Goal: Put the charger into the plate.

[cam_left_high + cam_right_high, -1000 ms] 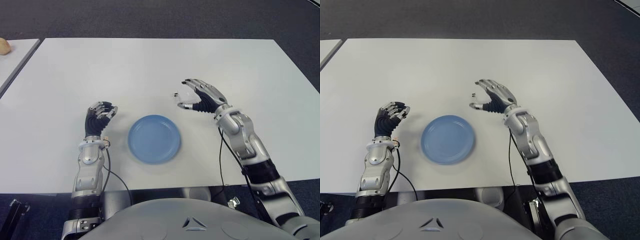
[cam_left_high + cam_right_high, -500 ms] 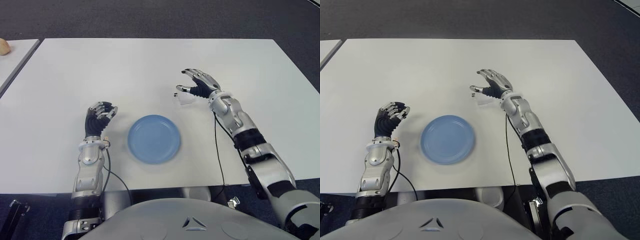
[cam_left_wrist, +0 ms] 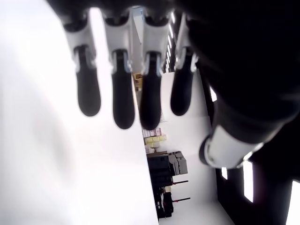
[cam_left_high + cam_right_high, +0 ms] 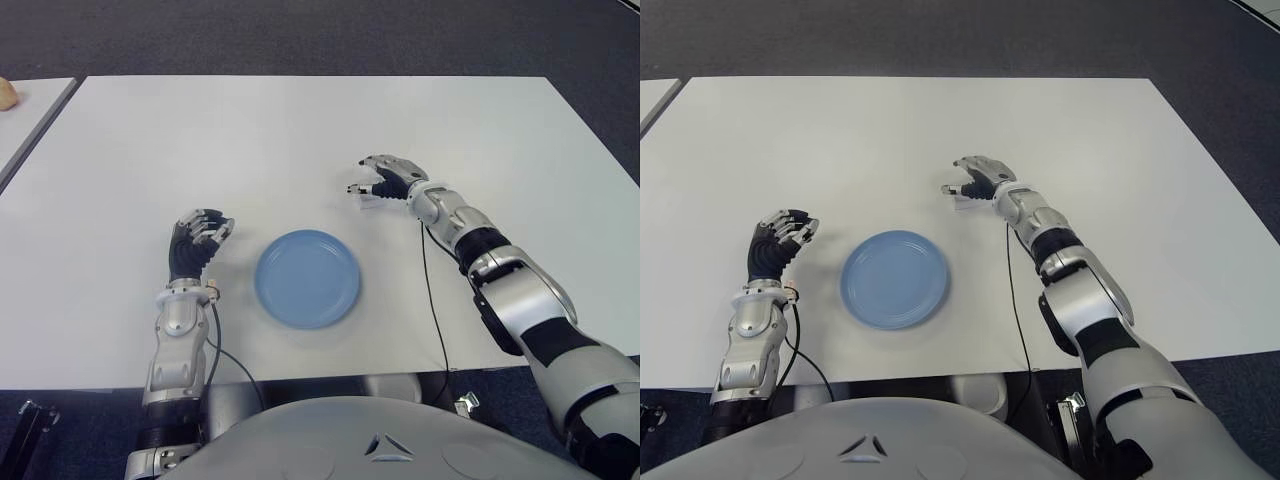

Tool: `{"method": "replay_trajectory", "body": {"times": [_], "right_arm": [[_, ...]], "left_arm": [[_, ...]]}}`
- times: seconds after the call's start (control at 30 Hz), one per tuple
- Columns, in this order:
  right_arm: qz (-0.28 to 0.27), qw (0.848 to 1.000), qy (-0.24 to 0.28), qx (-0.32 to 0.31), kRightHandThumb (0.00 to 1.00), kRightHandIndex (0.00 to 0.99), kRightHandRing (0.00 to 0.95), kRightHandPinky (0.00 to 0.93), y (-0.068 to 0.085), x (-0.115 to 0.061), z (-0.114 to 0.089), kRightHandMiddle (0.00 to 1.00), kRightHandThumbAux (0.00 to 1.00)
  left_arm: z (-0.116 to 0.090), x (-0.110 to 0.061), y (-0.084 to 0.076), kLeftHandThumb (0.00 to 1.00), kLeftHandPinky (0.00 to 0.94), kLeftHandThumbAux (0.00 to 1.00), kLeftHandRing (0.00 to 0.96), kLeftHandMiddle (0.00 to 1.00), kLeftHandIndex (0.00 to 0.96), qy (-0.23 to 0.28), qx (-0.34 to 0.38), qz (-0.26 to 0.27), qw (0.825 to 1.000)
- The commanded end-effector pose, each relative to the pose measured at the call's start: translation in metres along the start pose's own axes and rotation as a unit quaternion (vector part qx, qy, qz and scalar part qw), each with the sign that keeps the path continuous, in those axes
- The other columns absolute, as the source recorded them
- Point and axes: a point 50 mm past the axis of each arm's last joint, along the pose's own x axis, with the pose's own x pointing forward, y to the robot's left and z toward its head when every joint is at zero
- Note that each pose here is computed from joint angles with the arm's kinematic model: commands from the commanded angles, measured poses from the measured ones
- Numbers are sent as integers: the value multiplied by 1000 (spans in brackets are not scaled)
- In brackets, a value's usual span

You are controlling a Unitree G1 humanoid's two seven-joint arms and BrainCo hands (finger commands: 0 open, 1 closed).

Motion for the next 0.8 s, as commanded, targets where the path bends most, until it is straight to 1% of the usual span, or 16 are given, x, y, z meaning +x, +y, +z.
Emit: {"method": "replay_trajectory", "body": {"times": [0.03,0.3,0.37,0.43,0.5,0.67,0.8], "right_arm": [[37,999,-4,-31,531,0,0,0,5,5,8,0,139],[82,995,1,-63,538,0,0,0,11,6,9,0,147],[94,993,8,-71,537,0,0,0,14,5,7,0,148],[113,990,17,-87,531,0,0,0,23,3,5,0,150],[125,987,19,-100,532,0,0,0,28,2,5,0,147],[146,980,17,-133,517,0,0,0,36,1,6,0,162],[155,976,12,-152,512,0,0,0,38,0,5,0,174]], "left_arm": [[-1,-3,2,707,467,720,475,466,424,4,0,5,1000],[-1,-6,5,705,455,720,465,451,424,14,4,5,1000],[0,-7,5,705,456,721,465,450,423,13,4,5,1000],[1,-8,5,704,458,721,466,449,423,11,4,7,1000],[1,-8,6,704,459,721,466,449,423,12,4,8,1000],[2,-10,6,704,455,721,463,449,423,14,5,8,1000],[3,-10,6,704,452,721,461,448,423,14,6,8,1000]]}}
